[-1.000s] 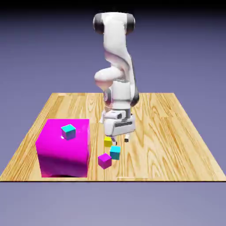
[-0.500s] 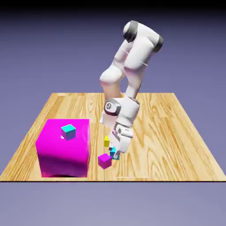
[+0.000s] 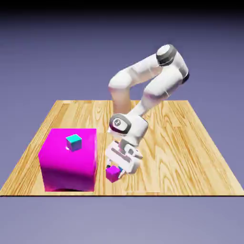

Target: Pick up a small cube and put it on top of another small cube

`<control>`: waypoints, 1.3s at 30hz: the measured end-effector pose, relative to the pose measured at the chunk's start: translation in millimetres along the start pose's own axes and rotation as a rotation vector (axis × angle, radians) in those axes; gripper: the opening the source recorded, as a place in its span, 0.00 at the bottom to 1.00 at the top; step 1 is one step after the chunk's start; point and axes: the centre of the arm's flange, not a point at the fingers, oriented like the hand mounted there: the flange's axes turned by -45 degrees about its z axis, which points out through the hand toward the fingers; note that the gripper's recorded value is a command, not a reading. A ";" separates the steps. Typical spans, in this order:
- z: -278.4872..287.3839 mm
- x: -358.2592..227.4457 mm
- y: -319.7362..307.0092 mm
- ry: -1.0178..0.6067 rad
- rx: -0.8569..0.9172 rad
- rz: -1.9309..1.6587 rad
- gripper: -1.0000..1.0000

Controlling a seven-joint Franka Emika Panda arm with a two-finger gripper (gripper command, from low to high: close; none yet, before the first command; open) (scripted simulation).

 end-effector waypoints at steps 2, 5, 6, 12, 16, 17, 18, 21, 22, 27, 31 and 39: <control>-10.5 -3.2 2.0 -0.006 -0.002 0.000 0.00; -39.5 -10.1 4.0 -0.012 -0.004 0.001 0.00; -48.2 -11.4 3.3 -0.010 -0.003 0.001 0.00; -73.4 0.5 41.0 0.033 -0.024 -0.065 0.00; -66.1 -10.7 51.5 0.076 0.041 -0.035 0.00; -65.8 -15.3 54.6 0.084 0.054 -0.026 0.00; -66.1 -20.6 57.8 0.092 0.065 -0.017 0.00; -70.5 -41.8 67.5 0.109 0.094 0.013 0.00; -73.1 -50.6 70.5 0.112 0.102 0.025 0.00; -94.1 -107.6 80.6 0.110 0.134 0.093 0.00; -120.2 -167.6 77.4 0.086 0.158 0.163 0.00; -186.4 -295.1 21.8 -0.004 0.241 0.341 0.00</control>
